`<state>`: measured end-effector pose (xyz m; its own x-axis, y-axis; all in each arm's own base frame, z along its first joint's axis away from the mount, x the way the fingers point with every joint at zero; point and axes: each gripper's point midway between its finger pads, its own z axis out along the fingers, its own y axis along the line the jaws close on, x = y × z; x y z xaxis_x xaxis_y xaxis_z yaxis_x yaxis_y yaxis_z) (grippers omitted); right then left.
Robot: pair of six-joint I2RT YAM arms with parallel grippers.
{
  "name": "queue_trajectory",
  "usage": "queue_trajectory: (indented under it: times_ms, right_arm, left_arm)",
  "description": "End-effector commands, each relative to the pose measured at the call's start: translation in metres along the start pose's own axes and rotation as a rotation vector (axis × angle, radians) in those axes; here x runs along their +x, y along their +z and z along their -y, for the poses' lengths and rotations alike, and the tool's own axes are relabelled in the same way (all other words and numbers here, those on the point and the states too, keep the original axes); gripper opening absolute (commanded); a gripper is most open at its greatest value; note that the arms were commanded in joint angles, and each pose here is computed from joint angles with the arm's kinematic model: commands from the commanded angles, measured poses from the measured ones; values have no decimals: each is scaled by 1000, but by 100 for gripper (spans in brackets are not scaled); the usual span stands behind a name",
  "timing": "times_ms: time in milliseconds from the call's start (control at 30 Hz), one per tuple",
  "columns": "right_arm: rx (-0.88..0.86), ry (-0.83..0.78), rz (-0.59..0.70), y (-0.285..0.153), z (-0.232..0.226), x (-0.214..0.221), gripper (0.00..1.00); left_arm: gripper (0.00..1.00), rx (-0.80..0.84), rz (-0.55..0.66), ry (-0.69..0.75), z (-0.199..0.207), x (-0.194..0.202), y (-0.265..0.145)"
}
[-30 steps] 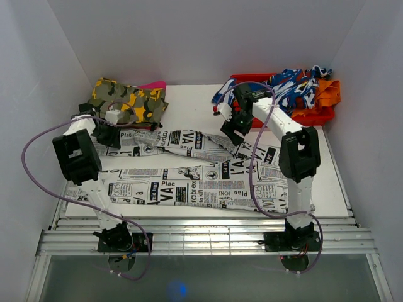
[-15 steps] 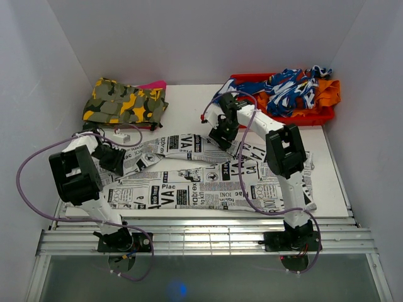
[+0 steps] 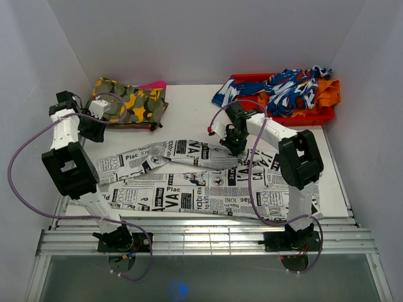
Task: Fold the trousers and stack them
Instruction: Flatten the trousers out
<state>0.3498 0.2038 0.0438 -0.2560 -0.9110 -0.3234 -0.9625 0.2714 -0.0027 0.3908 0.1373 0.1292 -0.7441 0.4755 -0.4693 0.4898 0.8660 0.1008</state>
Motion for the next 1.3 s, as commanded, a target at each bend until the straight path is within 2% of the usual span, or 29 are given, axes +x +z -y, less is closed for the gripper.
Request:
queue_trajectory:
  times_ms: [0,200,367,533,667,700,800,833,867,900,933,1033,1067,1233,1267]
  right_arm:
    - [-6,-33,2,-17,-6,2,8]
    - [-23,-21,-8,-21,-10,-1,8]
    - [-22,-26,-12,-25,-12,-3,8]
    - [-22,-30,-15,-26,-14,-2,8]
    - [-22,-38,-13,-27,-14,-1,8]
    - [-18,-38,-10,-27,-13,-2,8]
    - [-11,-42,-2,-28,-10,-5,8]
    - [-4,-42,0,-28,-8,-6,8]
    - [4,-44,4,-30,-6,-8,8]
    - [15,-44,10,-33,-3,-10,8]
    - [26,-40,21,-37,0,-12,8]
    - [62,-24,62,-55,10,-20,8]
    - [78,-23,75,-62,14,-22,8]
    - [138,-67,155,-106,15,-28,8]
    - [143,-87,166,-111,11,-28,8]
  left_arm:
    - [61,70,-20,54,-8,1,31]
    - [61,206,-84,112,1,22,64]
    - [61,289,-125,160,20,43,71]
    - [60,390,-156,151,46,61,74]
    - [46,409,-190,133,56,77,81]
    - [36,400,-193,131,56,80,86]
    - [20,354,-205,109,50,81,92]
    - [7,316,-188,115,39,72,95]
    - [1,293,-180,95,34,65,94]
    - [0,273,-162,89,26,55,94]
    - [0,220,-117,95,7,33,89]
    - [0,155,-28,75,-19,-7,76]
    - [0,86,34,86,-40,-36,59]
    - [0,-88,230,157,-77,-100,1]
    - [0,-128,300,187,-75,-115,-28]
